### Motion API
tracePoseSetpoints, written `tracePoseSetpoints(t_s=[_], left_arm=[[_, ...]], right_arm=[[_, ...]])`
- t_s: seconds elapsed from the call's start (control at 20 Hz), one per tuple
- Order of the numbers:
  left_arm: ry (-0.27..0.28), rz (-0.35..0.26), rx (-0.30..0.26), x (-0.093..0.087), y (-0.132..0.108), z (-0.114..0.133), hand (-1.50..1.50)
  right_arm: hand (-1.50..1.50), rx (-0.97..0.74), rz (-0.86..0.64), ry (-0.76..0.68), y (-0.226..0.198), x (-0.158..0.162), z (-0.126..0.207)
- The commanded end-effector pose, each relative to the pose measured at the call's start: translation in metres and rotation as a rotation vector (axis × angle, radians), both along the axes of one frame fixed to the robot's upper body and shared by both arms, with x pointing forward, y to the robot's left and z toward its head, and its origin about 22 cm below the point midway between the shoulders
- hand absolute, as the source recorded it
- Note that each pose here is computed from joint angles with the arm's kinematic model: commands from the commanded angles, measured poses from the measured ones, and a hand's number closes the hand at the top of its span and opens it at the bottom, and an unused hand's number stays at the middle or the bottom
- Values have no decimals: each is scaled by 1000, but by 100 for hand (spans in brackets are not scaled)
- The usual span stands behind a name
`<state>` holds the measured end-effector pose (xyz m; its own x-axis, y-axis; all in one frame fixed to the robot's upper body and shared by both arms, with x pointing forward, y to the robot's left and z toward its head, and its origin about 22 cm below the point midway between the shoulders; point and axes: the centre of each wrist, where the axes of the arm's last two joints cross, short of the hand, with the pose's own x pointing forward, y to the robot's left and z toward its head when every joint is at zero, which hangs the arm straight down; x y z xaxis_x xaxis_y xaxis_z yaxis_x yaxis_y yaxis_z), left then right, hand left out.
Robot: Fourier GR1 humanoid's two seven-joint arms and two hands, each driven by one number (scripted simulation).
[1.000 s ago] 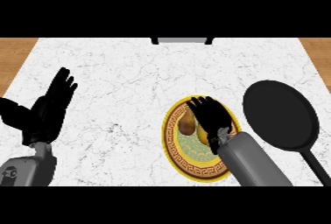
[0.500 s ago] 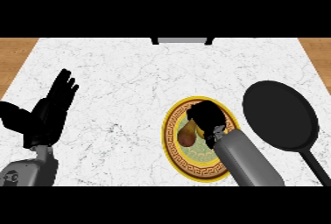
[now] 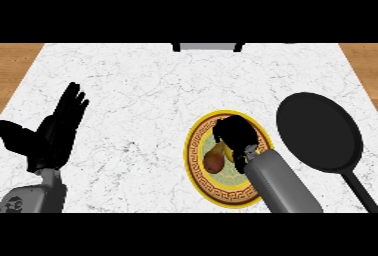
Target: Pick the lemon from the plate and place it in the pan
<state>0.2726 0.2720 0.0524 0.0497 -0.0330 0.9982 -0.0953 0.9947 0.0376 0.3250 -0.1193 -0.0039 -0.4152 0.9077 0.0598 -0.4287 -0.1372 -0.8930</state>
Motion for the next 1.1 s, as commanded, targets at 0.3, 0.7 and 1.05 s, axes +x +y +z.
tracePoseSetpoints(t_s=[0.3, 0.7, 1.05], left_arm=[[16, 19, 4, -16, 6, 2, 0], [18, 37, 8, -9, 23, 7, 0], [-3, 5, -11, 7, 7, 10, 0]], right_arm=[[150, 172, -116, -51, -13, -120, -1], [150, 228, -107, -565, -37, -165, 98], [150, 288, -197, -647, -43, -196, 160]])
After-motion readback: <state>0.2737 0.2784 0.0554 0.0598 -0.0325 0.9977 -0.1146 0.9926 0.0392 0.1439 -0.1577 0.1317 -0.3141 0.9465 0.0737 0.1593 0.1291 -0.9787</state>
